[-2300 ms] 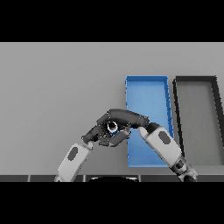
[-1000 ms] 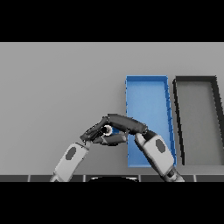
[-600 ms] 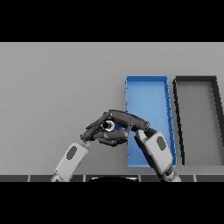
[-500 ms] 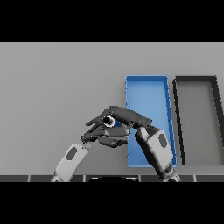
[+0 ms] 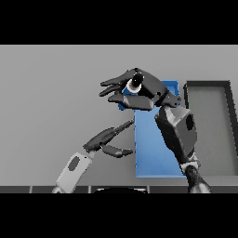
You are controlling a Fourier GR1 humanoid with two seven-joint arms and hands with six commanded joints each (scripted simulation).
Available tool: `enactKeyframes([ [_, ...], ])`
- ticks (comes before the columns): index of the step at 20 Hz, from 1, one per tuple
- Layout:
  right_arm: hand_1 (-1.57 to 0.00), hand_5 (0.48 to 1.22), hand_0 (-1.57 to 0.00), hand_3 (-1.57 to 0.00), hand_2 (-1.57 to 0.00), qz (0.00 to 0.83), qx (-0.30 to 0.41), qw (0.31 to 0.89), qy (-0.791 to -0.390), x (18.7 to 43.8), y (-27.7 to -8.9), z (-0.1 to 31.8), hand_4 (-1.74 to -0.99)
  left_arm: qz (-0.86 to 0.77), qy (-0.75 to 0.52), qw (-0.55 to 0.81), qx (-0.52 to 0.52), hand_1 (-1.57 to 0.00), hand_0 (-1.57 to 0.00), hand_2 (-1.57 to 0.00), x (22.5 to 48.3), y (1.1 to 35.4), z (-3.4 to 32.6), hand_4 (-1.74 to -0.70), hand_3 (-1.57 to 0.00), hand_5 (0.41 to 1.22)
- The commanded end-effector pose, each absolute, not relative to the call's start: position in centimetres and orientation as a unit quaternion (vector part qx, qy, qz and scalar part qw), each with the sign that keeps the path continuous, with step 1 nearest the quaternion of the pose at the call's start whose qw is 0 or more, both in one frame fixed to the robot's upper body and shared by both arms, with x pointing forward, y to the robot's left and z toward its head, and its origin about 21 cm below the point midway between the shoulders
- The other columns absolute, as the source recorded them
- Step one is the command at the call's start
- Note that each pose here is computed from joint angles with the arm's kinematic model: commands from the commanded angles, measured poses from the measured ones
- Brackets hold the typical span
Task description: Pick up the blue pipe and place it into the blue bin.
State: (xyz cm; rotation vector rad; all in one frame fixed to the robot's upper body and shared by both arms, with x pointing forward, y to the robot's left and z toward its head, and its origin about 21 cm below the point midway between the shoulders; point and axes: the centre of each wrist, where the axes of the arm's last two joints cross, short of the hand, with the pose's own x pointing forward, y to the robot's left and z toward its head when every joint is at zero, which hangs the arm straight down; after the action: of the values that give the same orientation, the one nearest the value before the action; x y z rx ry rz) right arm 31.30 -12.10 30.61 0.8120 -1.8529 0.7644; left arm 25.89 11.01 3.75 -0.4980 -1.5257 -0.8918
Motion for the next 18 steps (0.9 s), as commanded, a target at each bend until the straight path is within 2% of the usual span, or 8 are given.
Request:
enactKeyframes([
  [1, -1.57, 1.221, -1.57, -1.57, -1.57, 0.3, 0.31, 0.469, -0.771, 32.0, -12.9, 31.1, -1.498, -0.383, -0.662, 0.607, -0.216, 0.0, 0.0, 0.0, 25.7, 10.9, 3.9, -0.95, 0.0, 0.466],
  [4, -1.57, 1.221, -1.57, -1.57, -1.57, 0.276, 0.248, 0.492, -0.788, 34.1, -15.1, 31.2, -1.498, -0.384, -0.659, 0.612, -0.208, 0.0, 0.0, 0.0, 25.4, 11.3, 3.9, -0.95, 0.0, 0.47],
  [7, -1.57, 1.221, -1.57, -1.57, -1.57, 0.244, 0.196, 0.544, -0.779, 35.7, -17.9, 29.4, -1.499, -0.382, -0.657, 0.616, -0.208, 0.0, 0.0, 0.0, 25.6, 11.3, 4.3, -0.95, 0.0, 0.474],
  [11, -1.57, 1.221, -1.57, -1.57, -1.57, 0.228, 0.138, 0.605, -0.75, 36.5, -20.4, 26.6, -1.499, -0.379, -0.663, 0.613, -0.202, 0.0, 0.0, 0.0, 26.0, 11.8, 4.0, -0.94, 0.0, 0.465],
  [18, -1.57, 1.221, -1.57, -1.57, -1.57, 0.194, 0.051, 0.708, -0.678, 36.2, -23.3, 20.1, -1.5, -0.381, -0.669, 0.609, -0.193, 0.0, 0.0, 0.0, 26.1, 11.6, 4.1, -0.93, 0.0, 0.463],
])
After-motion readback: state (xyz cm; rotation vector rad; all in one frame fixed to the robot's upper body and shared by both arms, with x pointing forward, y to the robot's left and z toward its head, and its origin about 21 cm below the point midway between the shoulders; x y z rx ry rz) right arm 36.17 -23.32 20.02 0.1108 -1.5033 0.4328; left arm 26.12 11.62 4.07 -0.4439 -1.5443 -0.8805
